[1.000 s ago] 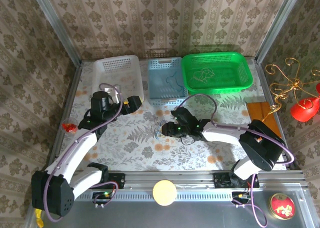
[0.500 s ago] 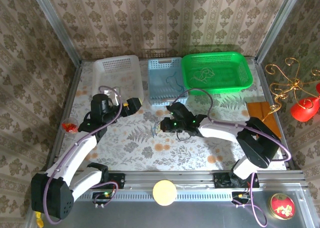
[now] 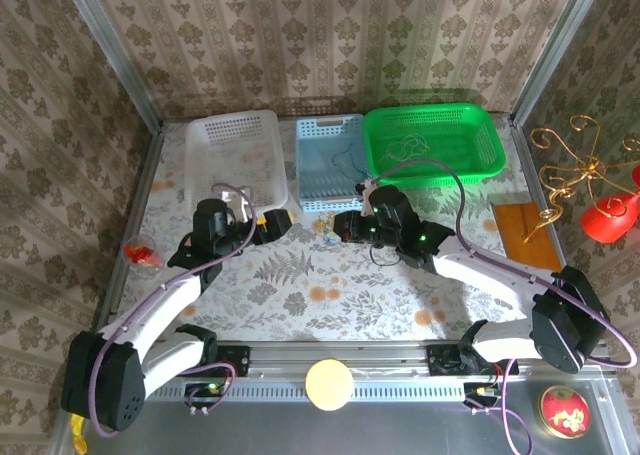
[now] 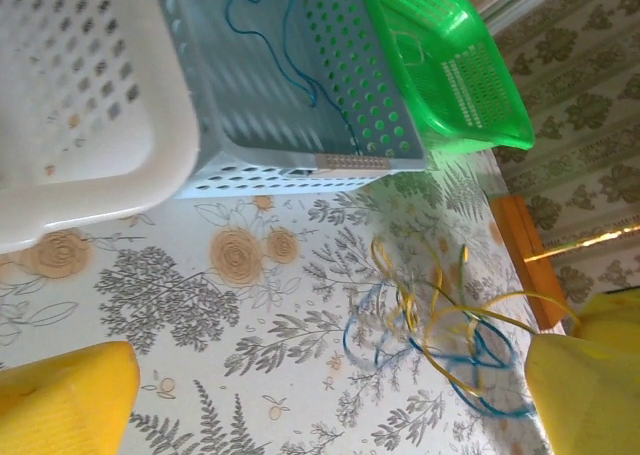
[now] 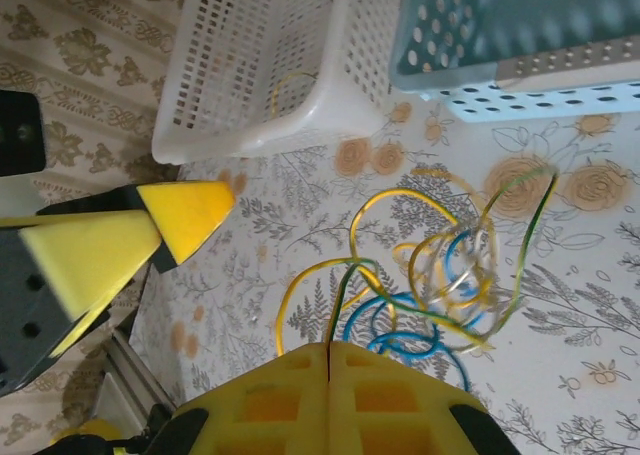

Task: Untangle the cables

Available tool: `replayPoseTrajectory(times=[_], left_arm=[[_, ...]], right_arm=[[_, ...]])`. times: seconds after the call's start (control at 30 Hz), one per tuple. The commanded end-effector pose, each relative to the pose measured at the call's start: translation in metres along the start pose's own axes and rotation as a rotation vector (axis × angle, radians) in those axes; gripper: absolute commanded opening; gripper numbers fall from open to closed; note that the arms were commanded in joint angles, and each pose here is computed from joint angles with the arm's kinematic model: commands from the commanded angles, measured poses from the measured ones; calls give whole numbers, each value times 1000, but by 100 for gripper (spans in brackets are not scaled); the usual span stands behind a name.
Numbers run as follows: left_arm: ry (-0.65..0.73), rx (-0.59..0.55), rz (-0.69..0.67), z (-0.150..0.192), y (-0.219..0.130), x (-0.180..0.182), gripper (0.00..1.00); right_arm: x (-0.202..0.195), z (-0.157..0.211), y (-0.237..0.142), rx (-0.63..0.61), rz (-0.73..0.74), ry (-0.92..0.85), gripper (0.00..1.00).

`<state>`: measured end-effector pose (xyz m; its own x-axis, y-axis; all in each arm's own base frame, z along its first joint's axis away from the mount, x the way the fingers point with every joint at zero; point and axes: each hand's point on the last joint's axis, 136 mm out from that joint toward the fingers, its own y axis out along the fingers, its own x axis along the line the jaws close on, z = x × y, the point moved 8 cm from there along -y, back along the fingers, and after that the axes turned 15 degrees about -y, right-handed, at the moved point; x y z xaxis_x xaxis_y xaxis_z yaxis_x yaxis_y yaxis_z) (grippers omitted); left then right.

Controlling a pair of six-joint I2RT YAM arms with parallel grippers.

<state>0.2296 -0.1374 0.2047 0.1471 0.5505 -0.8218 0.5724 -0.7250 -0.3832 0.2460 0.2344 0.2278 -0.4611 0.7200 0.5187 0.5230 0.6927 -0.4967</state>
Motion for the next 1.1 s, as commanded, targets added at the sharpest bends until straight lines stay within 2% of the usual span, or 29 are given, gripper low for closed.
replayPoseTrajectory(times=[0.0, 0.4, 0.73, 0.8, 0.93, 1.07], left_arm=[[35, 22, 69, 4, 6, -11, 100], [102, 110, 57, 34, 43, -19, 100], [96, 147, -38, 47, 76, 5, 99], [84, 157, -72, 51, 79, 17, 94], [70, 202, -131, 65, 84, 39, 74], [64, 200, -167, 70, 81, 49, 70]], right_arm=[[-3, 5, 4, 5, -18, 24, 0], [-10, 17, 16, 31, -26, 62, 0], [-4, 11, 20, 22, -66, 75, 0], [-1, 5, 17, 9, -67, 72, 0], [11, -13, 4, -40, -113, 64, 0], [20, -25, -9, -77, -152, 53, 0]])
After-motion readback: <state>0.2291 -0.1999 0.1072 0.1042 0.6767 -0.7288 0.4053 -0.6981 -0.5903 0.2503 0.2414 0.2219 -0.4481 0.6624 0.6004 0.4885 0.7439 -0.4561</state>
